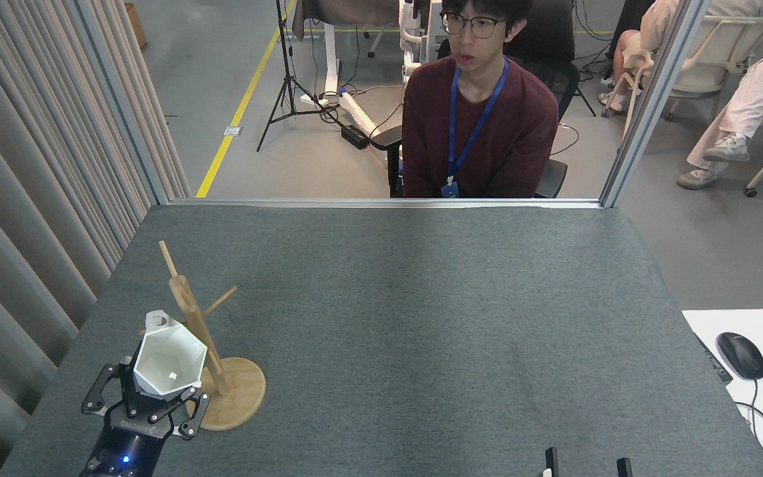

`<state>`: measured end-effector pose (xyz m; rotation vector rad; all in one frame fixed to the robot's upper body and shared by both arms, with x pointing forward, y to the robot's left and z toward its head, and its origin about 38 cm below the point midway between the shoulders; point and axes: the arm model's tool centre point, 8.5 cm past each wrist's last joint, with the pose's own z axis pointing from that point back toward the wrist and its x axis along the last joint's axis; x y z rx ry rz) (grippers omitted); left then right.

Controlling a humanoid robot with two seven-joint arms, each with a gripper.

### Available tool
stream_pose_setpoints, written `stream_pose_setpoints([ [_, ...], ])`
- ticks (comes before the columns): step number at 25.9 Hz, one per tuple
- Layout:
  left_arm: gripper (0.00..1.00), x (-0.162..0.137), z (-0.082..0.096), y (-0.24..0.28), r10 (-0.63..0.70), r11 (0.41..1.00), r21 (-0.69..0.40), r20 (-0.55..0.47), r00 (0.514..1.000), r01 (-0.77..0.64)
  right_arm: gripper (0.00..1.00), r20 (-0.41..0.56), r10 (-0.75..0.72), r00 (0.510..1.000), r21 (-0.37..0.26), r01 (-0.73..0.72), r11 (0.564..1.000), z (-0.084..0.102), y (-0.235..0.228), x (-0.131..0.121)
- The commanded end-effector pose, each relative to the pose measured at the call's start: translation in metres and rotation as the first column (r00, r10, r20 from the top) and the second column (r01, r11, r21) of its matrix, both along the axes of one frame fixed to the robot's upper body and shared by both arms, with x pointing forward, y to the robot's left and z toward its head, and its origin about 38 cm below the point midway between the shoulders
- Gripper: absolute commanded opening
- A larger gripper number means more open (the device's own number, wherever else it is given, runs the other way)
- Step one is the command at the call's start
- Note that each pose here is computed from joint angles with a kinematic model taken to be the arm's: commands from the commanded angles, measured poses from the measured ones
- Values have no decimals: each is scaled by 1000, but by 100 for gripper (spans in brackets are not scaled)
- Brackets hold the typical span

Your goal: Hang cup on storage rack

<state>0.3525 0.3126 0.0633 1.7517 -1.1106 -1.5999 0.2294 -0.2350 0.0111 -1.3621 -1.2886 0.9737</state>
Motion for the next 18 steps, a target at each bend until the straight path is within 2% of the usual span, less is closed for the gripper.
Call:
stream_pose_setpoints([
  [1, 100, 1, 1, -5, -27, 1000, -1, 15, 1000, 27, 99, 0, 0, 1000, 1, 0, 1000, 0, 0, 0],
  [11, 100, -7, 1, -2, -48, 999, 11, 0, 999, 48, 99, 3, 1, 1000, 5, -1, 1000, 0, 1, 2],
  [16, 100, -47, -24, 9, -13, 1000, 1, -72, 997, 13, 99, -3, -2, 1000, 5, 2, 1000, -3, 1, 1],
  [18, 100, -74, -38, 23, 30, 998, -55, -107, 994, -36, 99, -3, -2, 1000, 5, 2, 1000, -3, 1, 1],
])
